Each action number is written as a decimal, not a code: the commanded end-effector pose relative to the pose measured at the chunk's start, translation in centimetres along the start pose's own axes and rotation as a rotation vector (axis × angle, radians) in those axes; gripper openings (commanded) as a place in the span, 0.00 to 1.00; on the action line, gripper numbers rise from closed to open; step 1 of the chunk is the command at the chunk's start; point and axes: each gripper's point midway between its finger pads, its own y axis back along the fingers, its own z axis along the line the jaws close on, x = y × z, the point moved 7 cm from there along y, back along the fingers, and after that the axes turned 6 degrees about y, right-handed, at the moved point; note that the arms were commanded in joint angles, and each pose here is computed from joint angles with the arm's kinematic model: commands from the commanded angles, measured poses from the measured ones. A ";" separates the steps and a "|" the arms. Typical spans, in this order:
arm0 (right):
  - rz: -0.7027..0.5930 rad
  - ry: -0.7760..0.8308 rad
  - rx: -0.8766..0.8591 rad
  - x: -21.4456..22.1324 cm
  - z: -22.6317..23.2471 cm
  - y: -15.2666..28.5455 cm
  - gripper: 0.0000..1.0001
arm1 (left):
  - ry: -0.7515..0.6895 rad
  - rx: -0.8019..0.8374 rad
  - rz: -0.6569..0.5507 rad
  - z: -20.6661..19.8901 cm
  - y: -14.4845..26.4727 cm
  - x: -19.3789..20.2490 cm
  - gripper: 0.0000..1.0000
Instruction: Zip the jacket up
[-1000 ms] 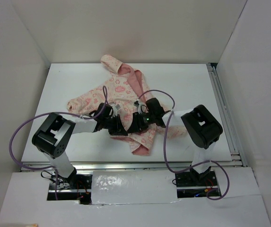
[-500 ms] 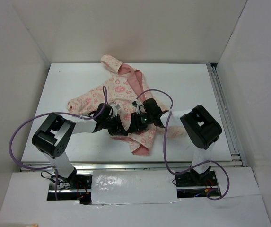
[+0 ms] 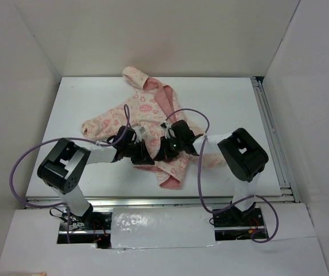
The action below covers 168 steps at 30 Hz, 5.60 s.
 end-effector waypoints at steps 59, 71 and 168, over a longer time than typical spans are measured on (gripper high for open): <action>-0.277 0.294 0.632 -4.5 6.3 6.9 0.00 | -0.421 0.209 -0.065 -4.6 8.4 9.0 0.00; -0.422 0.164 0.919 -10.6 2.5 8.7 0.00 | -0.315 0.155 -0.037 -2.8 8.8 10.5 0.00; -1.118 -0.257 0.829 -11.3 -4.3 34.9 1.00 | -0.225 0.095 -0.685 -4.1 22.1 1.2 0.99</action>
